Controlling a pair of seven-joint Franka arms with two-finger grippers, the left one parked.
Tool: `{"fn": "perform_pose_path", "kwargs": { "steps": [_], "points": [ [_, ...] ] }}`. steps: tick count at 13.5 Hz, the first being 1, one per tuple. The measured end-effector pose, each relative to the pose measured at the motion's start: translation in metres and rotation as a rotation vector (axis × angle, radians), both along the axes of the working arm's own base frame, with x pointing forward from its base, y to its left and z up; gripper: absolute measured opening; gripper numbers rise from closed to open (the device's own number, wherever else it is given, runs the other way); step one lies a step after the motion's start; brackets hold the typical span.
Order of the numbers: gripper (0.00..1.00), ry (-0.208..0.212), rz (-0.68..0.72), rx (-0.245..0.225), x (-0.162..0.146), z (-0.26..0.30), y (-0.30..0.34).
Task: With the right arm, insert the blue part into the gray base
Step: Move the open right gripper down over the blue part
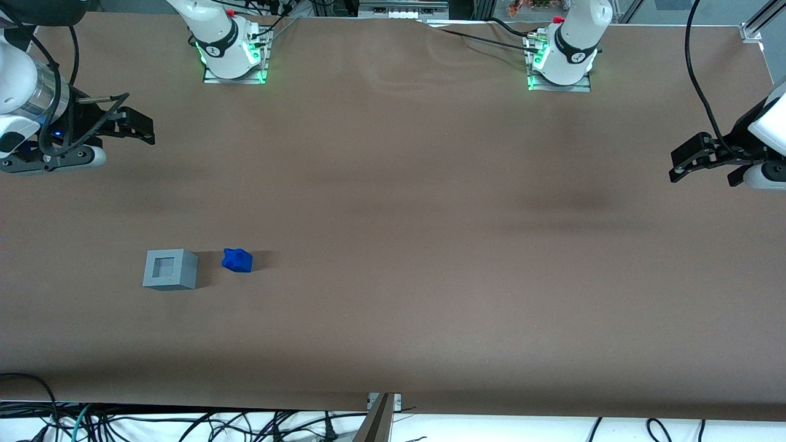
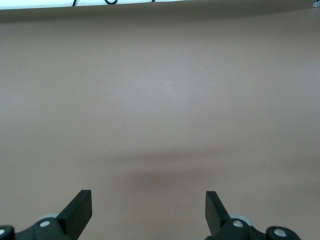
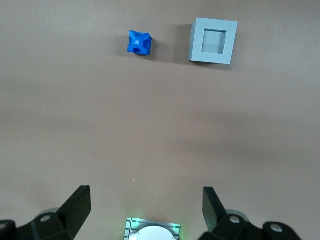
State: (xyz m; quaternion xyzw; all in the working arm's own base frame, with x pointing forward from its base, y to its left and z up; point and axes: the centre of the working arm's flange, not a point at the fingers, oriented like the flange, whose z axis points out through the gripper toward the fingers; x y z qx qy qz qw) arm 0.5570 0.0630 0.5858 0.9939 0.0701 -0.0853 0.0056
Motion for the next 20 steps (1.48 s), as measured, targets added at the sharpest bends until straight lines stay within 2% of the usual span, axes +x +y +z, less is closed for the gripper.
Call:
{"fn": "perform_pose_path", "kwargs": {
  "steps": [7, 10, 17, 20],
  "points": [
    [0.99, -0.032, -0.009, 0.006, 0.007, -0.006, 0.0],
    [0.99, -0.068, -0.009, 0.012, 0.016, -0.032, 0.002],
    [0.99, -0.166, -0.129, 0.049, 0.052, -0.161, 0.014],
    [0.99, -0.199, -0.211, 0.031, 0.063, -0.234, 0.03]
  ]
}}
